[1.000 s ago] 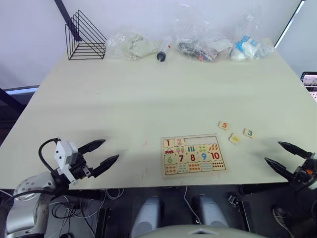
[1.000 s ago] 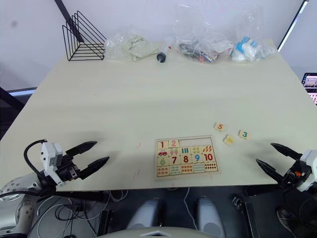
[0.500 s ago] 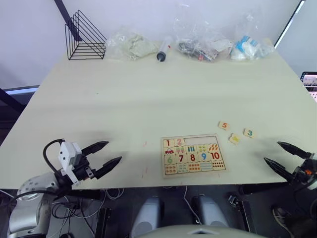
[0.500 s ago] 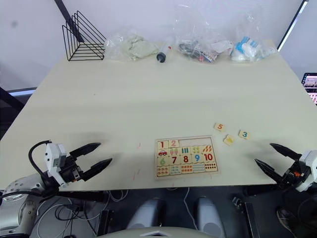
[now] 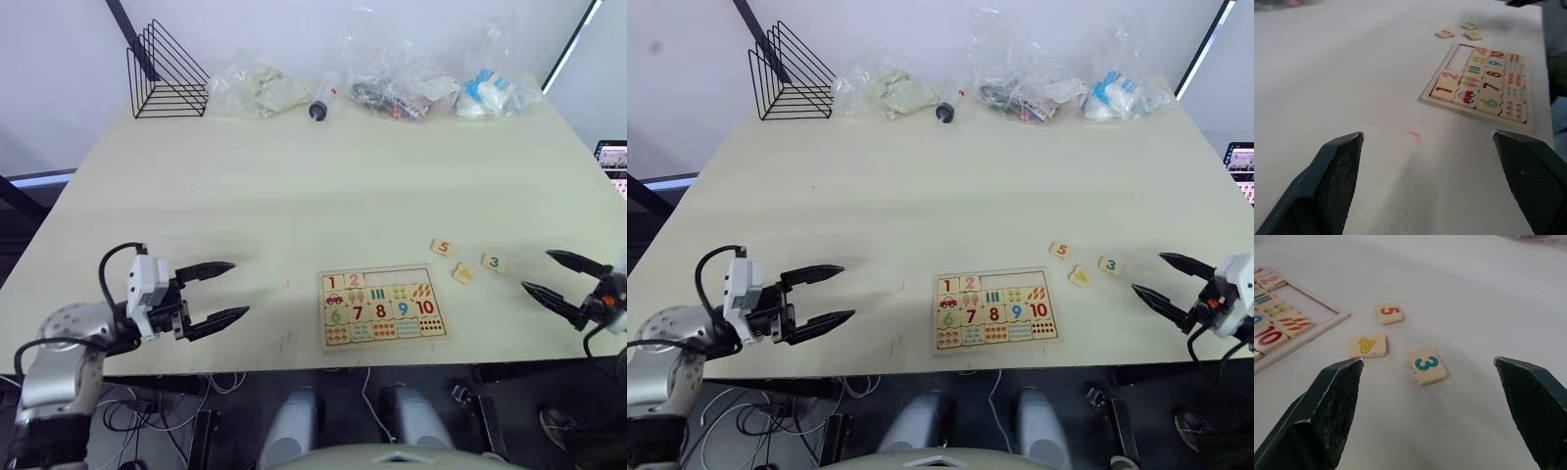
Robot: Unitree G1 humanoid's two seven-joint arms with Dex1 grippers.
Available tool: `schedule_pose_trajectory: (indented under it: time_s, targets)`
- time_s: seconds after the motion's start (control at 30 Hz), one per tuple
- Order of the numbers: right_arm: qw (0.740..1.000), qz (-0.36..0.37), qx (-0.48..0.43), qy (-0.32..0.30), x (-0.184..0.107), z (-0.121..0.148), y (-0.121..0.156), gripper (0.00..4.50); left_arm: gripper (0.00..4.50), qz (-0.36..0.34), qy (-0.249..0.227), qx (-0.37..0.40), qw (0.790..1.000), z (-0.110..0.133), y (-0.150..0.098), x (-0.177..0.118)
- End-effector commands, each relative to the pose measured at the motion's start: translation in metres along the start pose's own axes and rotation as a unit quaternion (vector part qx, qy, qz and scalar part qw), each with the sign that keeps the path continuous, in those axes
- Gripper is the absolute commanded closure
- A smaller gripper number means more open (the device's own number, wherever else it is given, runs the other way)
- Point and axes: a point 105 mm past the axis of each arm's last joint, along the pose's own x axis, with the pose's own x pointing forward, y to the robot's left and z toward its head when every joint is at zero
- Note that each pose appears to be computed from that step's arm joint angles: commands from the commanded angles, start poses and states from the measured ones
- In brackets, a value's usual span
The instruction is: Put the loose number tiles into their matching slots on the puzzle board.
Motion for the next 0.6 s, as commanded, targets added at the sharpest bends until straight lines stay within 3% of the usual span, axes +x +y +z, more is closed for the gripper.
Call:
schedule_pose_trajectory:
  time_s: [0.03,0.23,0.6]
  targets:
    - [0.998,0.018,-0.025,0.053,0.01,-0.002,-0.004,0.0,0.03,-0.05,-0.005,0.023,0.998,0.008,-0.002,0.006]
    - [0.994,0.037,-0.04,0.094,0.033,0.0,-0.014,0.0,0.03,-0.114,-0.02,0.037,0.993,0.016,-0.006,0.019]
    - [0.987,0.079,-0.043,0.134,0.044,-0.007,-0.022,0.0,0.03,-0.178,-0.026,0.059,0.982,0.026,-0.009,0.027]
